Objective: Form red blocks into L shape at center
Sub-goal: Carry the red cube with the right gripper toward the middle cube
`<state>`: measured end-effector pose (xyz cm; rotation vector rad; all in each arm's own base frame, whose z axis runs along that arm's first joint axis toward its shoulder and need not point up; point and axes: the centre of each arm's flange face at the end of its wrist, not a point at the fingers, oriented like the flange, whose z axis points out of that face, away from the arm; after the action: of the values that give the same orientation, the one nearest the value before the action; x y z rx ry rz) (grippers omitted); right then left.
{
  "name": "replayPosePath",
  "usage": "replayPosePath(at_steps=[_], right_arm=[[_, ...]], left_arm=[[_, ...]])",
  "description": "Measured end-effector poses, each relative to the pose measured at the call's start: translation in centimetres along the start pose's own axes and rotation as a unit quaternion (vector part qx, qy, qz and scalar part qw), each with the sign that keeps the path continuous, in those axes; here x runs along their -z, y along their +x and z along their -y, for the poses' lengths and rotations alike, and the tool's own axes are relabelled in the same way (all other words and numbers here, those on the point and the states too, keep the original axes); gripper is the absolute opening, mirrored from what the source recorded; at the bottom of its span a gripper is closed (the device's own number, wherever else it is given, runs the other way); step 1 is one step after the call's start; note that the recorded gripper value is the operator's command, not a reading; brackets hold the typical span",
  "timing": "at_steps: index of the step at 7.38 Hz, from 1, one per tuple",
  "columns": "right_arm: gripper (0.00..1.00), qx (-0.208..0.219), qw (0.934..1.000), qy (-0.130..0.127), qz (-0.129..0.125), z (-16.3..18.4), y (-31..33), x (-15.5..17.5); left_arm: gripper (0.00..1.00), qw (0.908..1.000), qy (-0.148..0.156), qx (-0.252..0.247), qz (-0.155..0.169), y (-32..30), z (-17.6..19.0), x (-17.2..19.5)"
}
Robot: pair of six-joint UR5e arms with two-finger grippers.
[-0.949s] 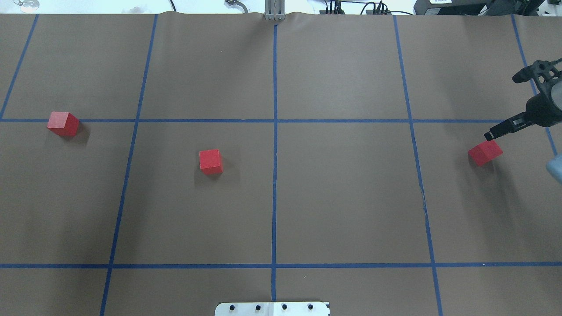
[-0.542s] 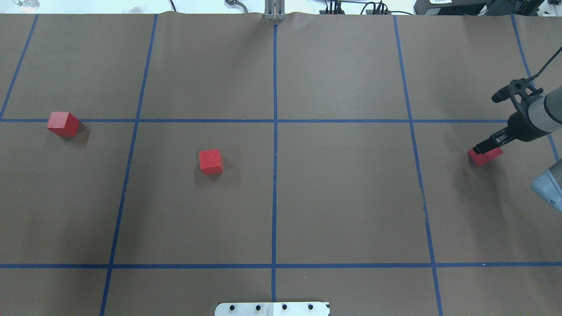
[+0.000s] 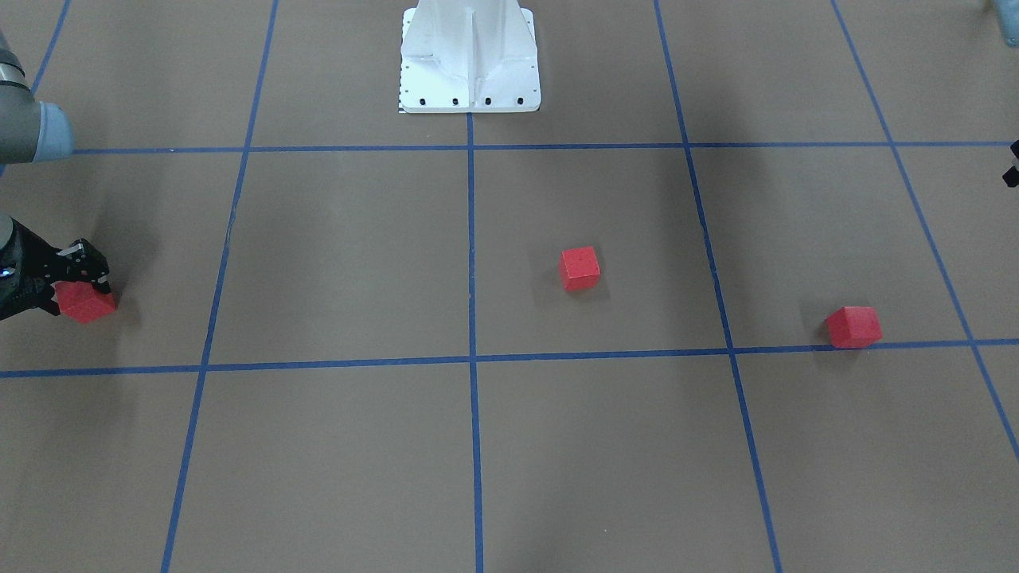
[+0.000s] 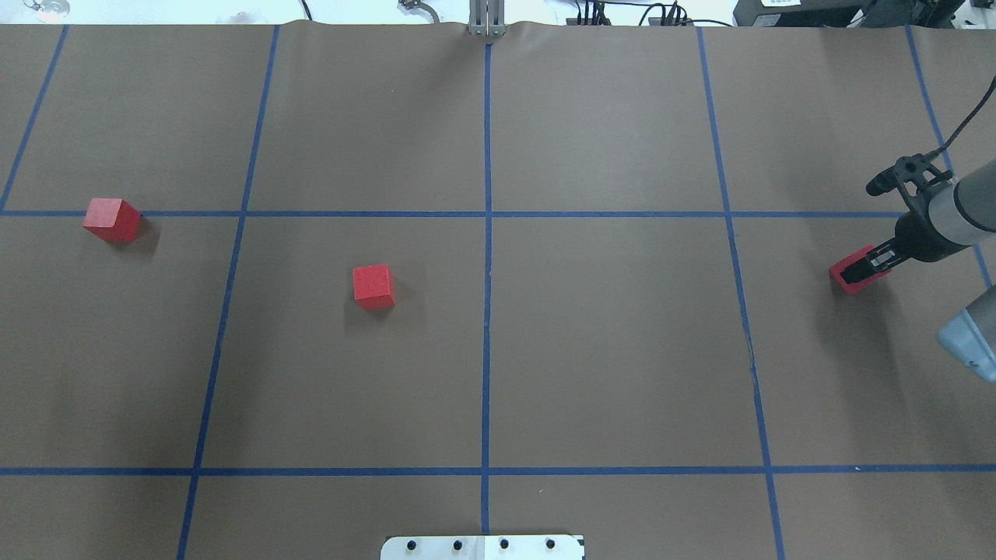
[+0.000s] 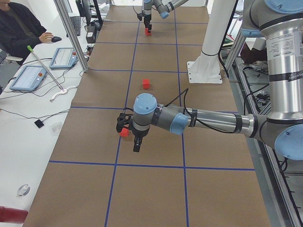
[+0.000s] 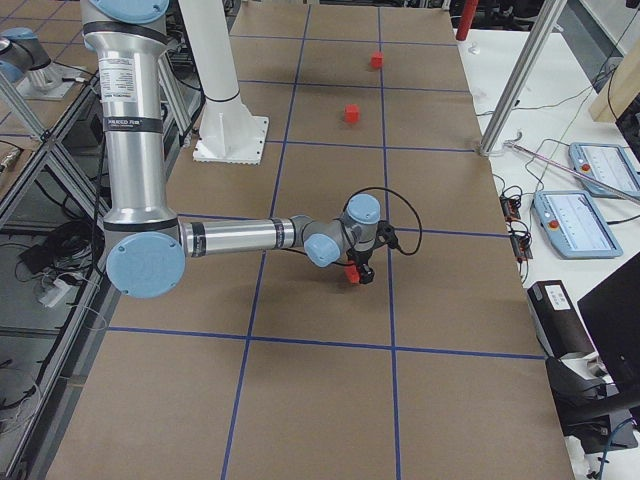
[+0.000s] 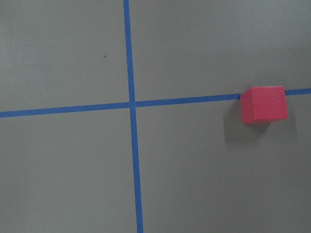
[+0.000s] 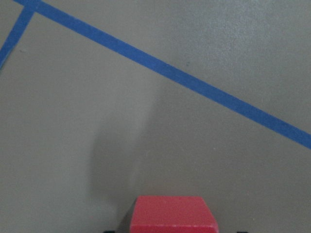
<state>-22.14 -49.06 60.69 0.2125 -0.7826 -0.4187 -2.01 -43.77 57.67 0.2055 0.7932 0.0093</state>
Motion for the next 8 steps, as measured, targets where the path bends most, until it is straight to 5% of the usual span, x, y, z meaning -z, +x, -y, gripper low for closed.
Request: replayPosePath(at_steps=[3,5,8], right_arm=[[0.0,-0.042,0.9983,0.009,0.04,2.8,-2.8,2.1],[0.0,-0.154,0.9848,0.022,0.078,8.9,-11.9,4.5],[0.0,-0.23,0.9673,0.031,0.101,16.4,-32.6,4.4]], left_arm=[[1.0,1.0,0.001,-0.001,0.0,0.0,0.0,0.0],[1.0,1.0,0.001,-0.001,-0.001,0.0,0.0,0.0],[1.0,1.0,-0.001,0.0,0.0,-0.2,0.0,-0.2]])
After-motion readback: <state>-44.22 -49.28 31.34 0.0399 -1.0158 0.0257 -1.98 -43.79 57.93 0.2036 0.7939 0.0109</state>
